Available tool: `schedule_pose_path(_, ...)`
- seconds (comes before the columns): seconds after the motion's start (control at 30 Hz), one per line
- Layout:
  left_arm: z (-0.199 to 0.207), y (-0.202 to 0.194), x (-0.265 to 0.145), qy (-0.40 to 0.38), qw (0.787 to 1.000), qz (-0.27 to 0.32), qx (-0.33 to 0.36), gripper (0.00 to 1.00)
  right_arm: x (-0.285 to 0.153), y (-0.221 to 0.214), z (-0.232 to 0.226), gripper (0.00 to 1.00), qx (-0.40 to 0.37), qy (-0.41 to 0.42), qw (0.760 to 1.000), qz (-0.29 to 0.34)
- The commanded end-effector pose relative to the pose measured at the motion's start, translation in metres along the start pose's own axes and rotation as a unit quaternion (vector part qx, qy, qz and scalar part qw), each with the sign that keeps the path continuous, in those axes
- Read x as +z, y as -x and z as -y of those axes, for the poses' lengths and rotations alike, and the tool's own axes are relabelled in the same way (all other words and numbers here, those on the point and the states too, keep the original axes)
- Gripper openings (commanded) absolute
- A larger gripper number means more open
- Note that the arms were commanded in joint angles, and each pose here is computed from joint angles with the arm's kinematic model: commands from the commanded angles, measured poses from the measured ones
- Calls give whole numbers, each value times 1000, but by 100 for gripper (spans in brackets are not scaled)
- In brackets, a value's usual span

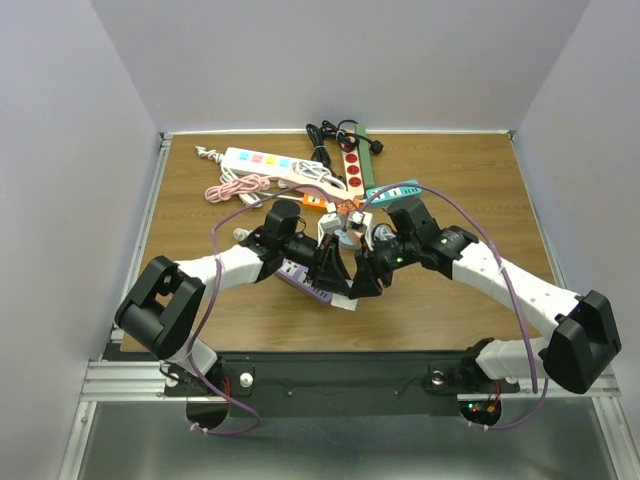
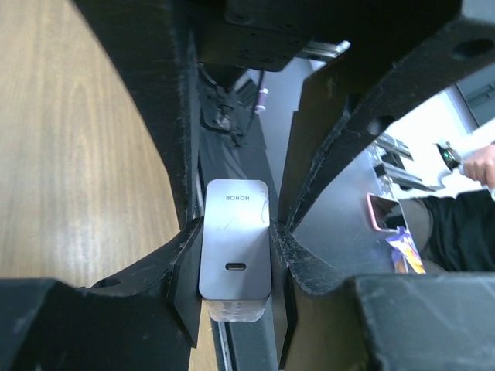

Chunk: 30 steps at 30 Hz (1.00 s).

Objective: Insert the plug

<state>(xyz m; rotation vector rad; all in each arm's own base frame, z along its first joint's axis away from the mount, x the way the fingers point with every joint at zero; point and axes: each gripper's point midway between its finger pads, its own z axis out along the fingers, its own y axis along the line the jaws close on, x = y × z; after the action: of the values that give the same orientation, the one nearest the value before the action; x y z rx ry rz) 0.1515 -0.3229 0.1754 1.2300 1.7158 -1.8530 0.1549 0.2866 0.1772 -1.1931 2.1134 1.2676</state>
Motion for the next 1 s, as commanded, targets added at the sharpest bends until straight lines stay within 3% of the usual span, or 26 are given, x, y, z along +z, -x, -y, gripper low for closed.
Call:
schedule_pose_path(0.0, -5, 63, -10, 52, 992, 64, 94, 15, 13, -11, 4, 1, -15, -19, 999, -33)
schedule_pose_path(0.17, -15, 59, -10, 52, 993, 61, 89, 24, 28, -19, 20, 0, -5, -21, 998, -55)
schedule_pose_path(0.4, -15, 39, -13, 9, 996, 34, 85, 22, 41, -13, 41, 0, -13, -15, 998, -61)
schedule_pose_path(0.63, 6, 40, -18, -39, 993, 18, 108, 21, 37, -2, 26, 0, -22, 29, 998, -44)
schedule_pose_path(0.73, 20, 39, -20, -52, 991, 14, 120, 12, 34, -1, 16, 0, -24, 56, 997, -37)
schedule_pose_path(0.97, 54, 32, -8, -99, 984, -8, 146, 7, 29, 10, 8, 1, -29, 78, 996, -23)
